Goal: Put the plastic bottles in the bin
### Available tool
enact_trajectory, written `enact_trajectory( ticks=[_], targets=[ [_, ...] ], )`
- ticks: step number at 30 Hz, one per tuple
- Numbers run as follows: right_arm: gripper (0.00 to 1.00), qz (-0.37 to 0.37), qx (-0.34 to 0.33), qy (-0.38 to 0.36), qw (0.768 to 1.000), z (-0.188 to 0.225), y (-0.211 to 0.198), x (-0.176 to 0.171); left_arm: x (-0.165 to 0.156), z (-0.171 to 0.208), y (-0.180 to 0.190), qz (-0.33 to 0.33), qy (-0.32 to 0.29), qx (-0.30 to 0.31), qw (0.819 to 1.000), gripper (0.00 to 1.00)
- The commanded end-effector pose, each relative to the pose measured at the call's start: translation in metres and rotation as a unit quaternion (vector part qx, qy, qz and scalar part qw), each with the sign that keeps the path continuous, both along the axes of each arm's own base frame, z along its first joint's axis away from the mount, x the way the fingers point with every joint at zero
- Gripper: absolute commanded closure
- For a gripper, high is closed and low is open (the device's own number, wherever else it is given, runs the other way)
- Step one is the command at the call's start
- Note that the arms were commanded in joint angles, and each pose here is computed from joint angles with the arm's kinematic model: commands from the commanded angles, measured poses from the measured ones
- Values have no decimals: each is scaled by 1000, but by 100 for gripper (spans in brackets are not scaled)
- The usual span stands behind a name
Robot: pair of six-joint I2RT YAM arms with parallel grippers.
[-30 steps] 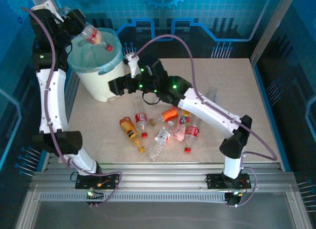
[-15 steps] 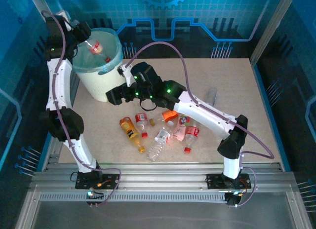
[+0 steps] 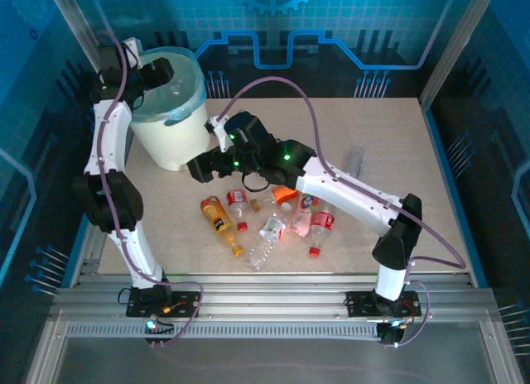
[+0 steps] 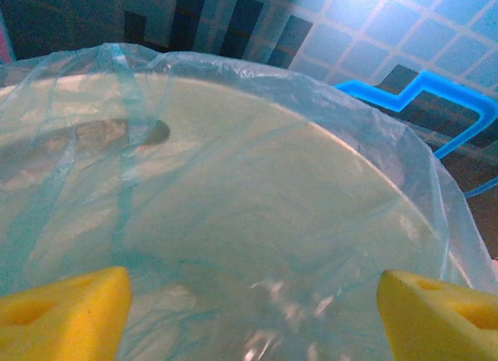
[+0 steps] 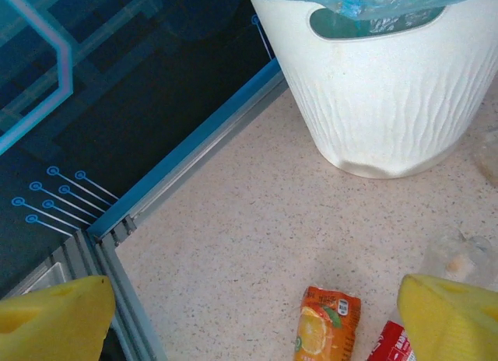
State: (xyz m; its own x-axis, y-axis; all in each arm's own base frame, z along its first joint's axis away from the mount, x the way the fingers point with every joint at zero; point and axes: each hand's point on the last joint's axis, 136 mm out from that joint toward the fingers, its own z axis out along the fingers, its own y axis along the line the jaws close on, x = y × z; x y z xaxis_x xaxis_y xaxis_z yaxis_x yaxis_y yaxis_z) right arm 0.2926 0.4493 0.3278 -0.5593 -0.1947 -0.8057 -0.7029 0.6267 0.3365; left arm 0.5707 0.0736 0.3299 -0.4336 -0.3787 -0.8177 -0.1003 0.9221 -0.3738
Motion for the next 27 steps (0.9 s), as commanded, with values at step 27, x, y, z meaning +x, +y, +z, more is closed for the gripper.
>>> enact_trajectory(
  ticks=[27],
  targets=[
    [5,-142,-37,-14,989,7,-129,45,-130,193,-125,-80,-215,81,970,17]
  ],
)
